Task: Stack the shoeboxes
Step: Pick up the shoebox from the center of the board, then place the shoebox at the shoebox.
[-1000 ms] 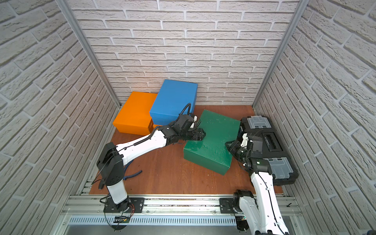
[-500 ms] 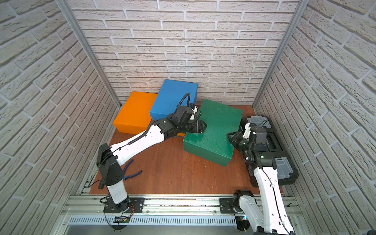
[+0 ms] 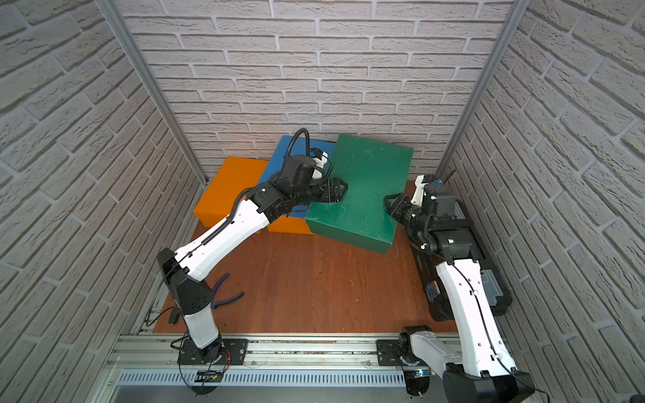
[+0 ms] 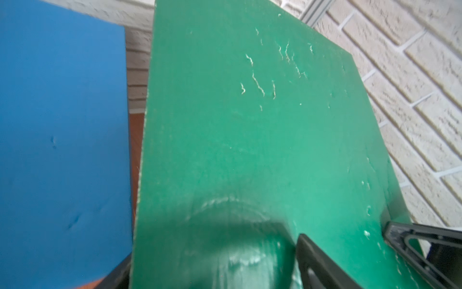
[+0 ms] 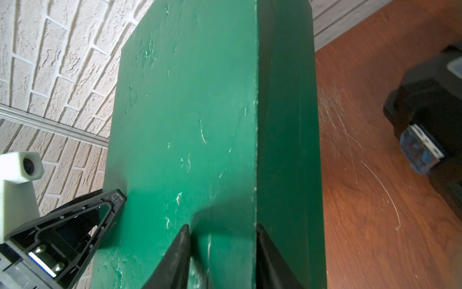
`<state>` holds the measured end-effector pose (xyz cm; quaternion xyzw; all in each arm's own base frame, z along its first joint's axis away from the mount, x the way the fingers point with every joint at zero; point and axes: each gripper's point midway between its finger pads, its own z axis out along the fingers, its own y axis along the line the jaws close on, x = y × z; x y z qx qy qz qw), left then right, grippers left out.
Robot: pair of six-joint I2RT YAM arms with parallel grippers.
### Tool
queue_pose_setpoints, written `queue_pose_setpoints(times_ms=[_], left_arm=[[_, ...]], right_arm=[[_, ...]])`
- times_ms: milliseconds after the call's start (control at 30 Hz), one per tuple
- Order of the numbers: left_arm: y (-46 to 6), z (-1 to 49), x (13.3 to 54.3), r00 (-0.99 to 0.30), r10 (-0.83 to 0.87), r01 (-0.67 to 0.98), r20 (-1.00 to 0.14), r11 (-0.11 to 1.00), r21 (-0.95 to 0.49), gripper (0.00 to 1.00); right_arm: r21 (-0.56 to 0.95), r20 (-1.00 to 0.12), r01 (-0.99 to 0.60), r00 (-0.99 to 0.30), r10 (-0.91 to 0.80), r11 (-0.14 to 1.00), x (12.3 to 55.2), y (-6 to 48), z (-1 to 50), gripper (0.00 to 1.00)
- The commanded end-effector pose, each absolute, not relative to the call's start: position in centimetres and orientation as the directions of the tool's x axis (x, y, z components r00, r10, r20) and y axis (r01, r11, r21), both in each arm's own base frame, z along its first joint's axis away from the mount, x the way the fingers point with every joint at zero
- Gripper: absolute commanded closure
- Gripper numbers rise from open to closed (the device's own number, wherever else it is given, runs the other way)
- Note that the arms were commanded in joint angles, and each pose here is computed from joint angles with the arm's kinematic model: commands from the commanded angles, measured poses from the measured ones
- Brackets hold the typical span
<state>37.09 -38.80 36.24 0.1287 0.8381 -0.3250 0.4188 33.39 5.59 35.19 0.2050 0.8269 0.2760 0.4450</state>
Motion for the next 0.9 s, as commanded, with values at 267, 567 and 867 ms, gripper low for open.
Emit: queue_pose_setpoints(times_ms=[267,567,867], left_arm=[[-40.6,43.0,35.5,-0.518,-0.102,0.668,-0.849,0.573,-0.476,0.13],[-34.5,45.7,39.7,-0.460,-0.193,0.615,-0.867,0.635,-0.468,0.12],[-26.1,45.7,45.1,-0.420,-0.266,0.498,-0.868,0.731,-0.466,0.11]], right_arm=[[0.636,-0.718,-0.326,-0.582,0.382,0.700,37.0,16.9,42.7,0.63],[0.612,-0.743,-0.402,-0.589,0.319,0.681,41.9,22.2,44.2,0.63],[0.618,-0.732,-0.442,-0.625,0.270,0.650,47.3,28.0,43.4,0.63]])
